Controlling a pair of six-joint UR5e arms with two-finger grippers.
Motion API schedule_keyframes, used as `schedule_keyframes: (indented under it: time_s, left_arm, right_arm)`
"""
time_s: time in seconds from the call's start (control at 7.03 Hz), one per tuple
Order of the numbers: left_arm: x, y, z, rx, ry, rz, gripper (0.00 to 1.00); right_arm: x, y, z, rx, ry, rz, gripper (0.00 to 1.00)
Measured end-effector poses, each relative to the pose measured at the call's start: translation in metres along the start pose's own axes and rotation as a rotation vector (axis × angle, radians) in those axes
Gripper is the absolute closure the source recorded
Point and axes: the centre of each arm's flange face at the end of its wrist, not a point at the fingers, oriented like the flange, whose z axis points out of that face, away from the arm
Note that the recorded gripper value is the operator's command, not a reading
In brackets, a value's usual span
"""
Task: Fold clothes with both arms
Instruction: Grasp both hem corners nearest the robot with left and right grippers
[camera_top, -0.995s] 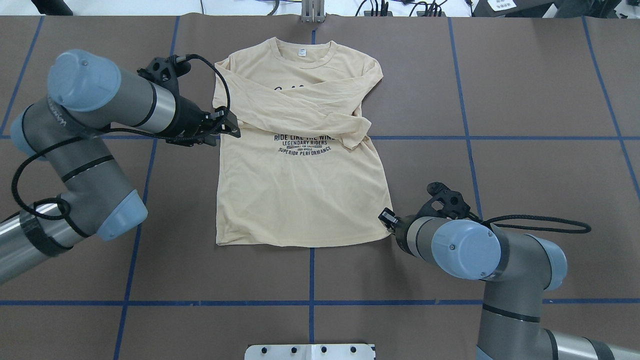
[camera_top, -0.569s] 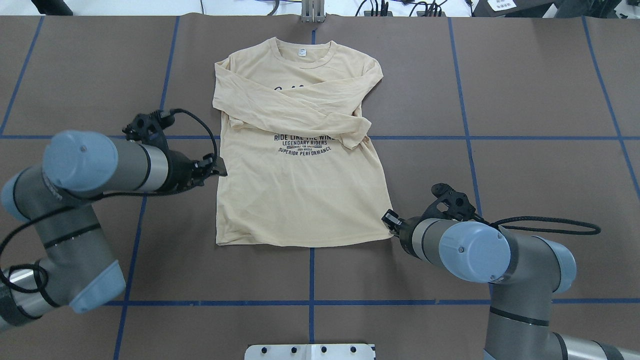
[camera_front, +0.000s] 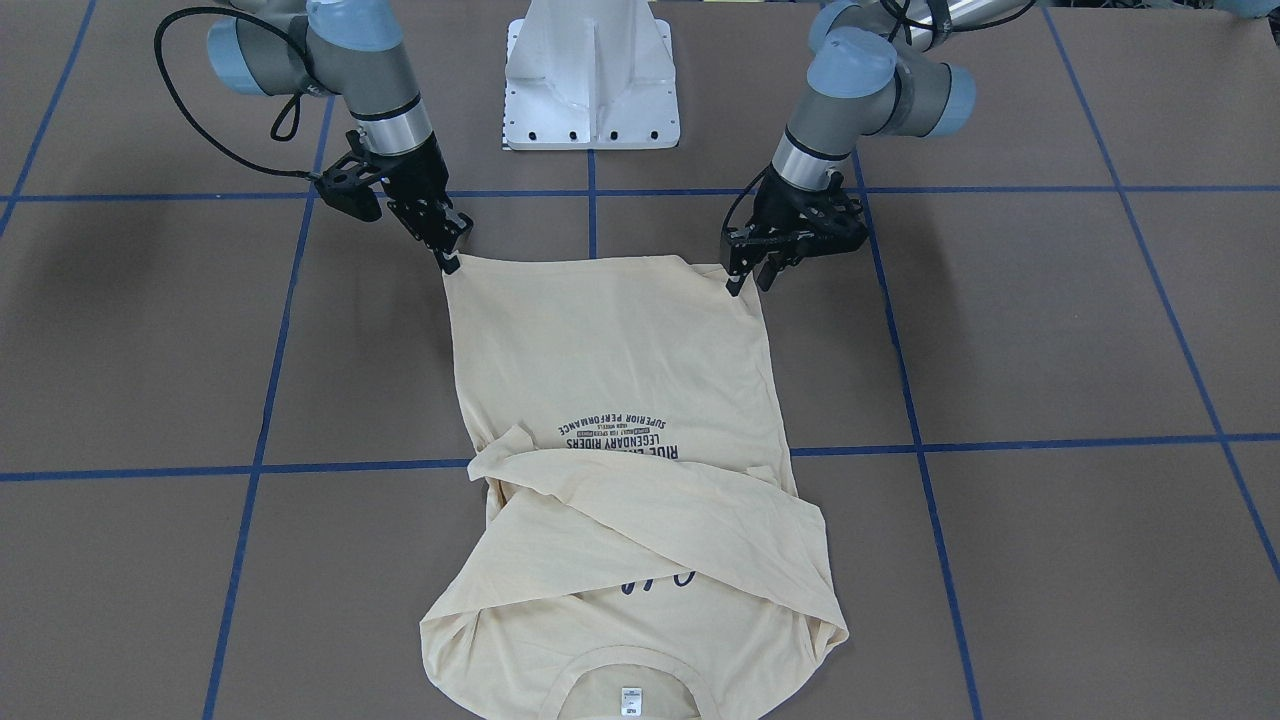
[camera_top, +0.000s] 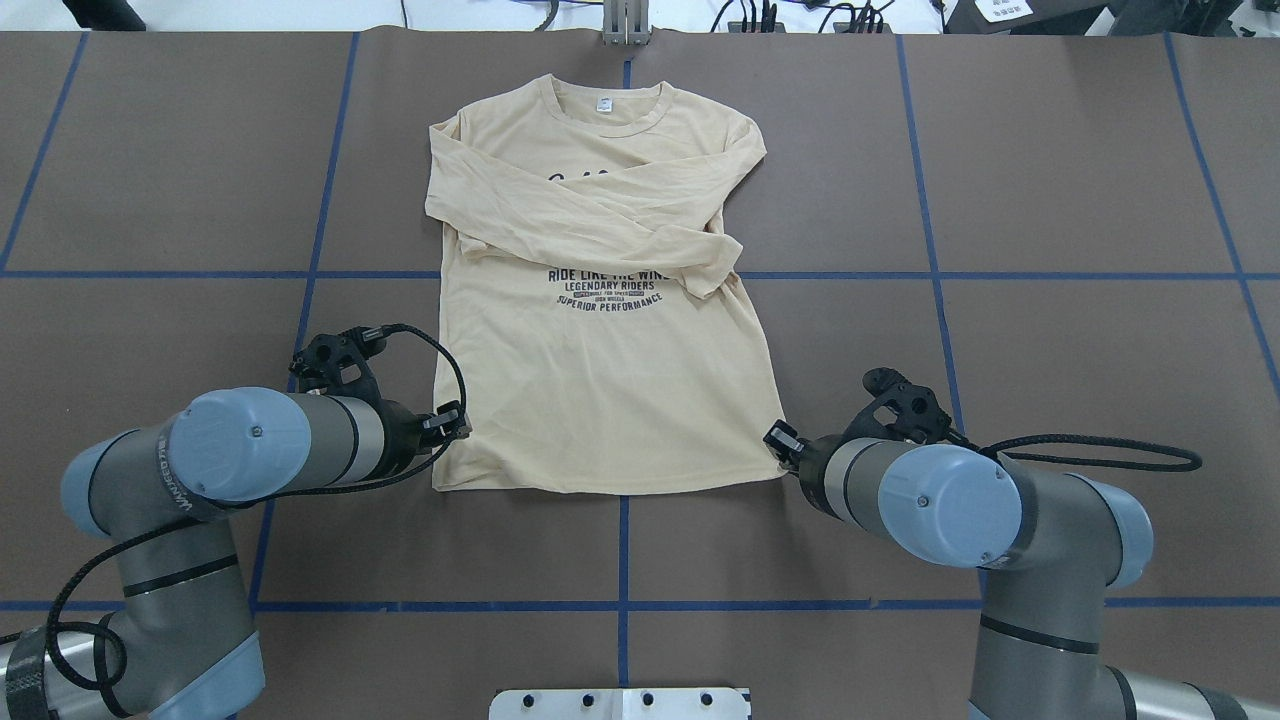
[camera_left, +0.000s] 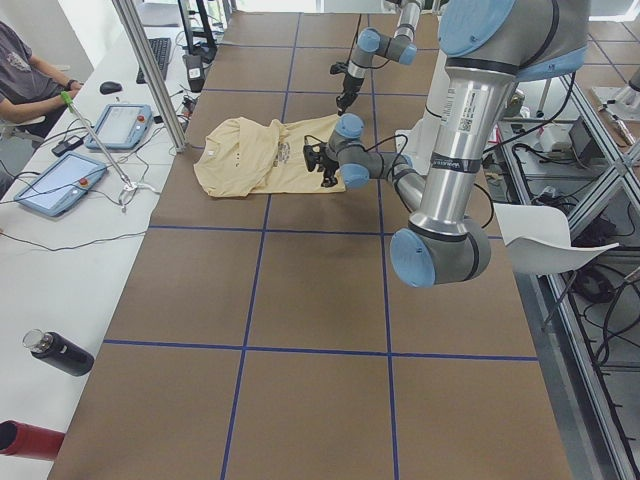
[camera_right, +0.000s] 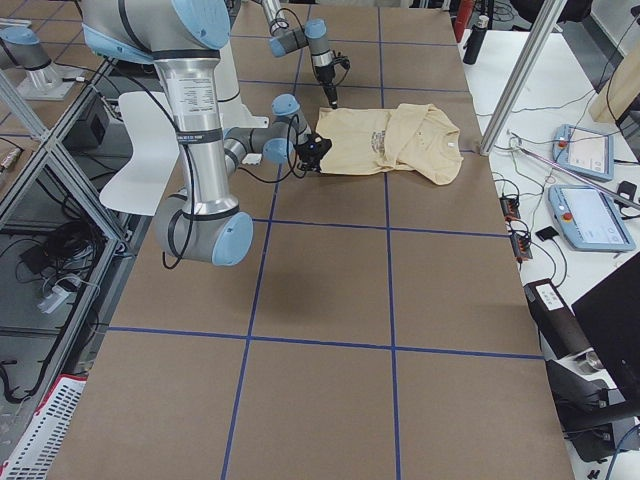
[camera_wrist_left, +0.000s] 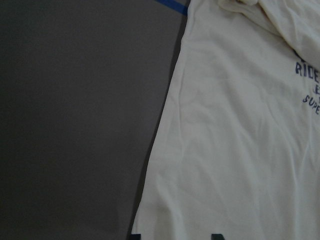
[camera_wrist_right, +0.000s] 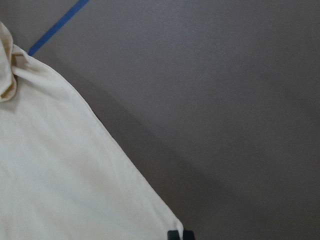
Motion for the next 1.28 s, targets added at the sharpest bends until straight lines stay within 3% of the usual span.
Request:
schedule_keyframes:
  time_s: [0.85,1.0,1.14,1.28]
  left_arm:
    - [-0.001,0.027,0.002,-0.037,-0.068,-0.020,0.53]
    - [-0.001,0.028,0.003,-0.038,-0.071,-0.021,0.66]
    - [-0.001,0.029,0.003,-0.039,-0.072,-0.026,0.97]
    - [-0.001,0.029,0.002,-0.040,-0.071,-0.038,1.00]
  right_arm:
    - [0.001,0.004,0.002,-0.003,0.004,-0.003,1.00]
    - [0.002,0.006,0.003,-0.005,0.005,-0.004,1.00]
    - [0.001,0.007,0.003,-0.006,0.006,-0.004,1.00]
    - [0.001,0.007,0.003,-0.006,0.005,-0.004,1.00]
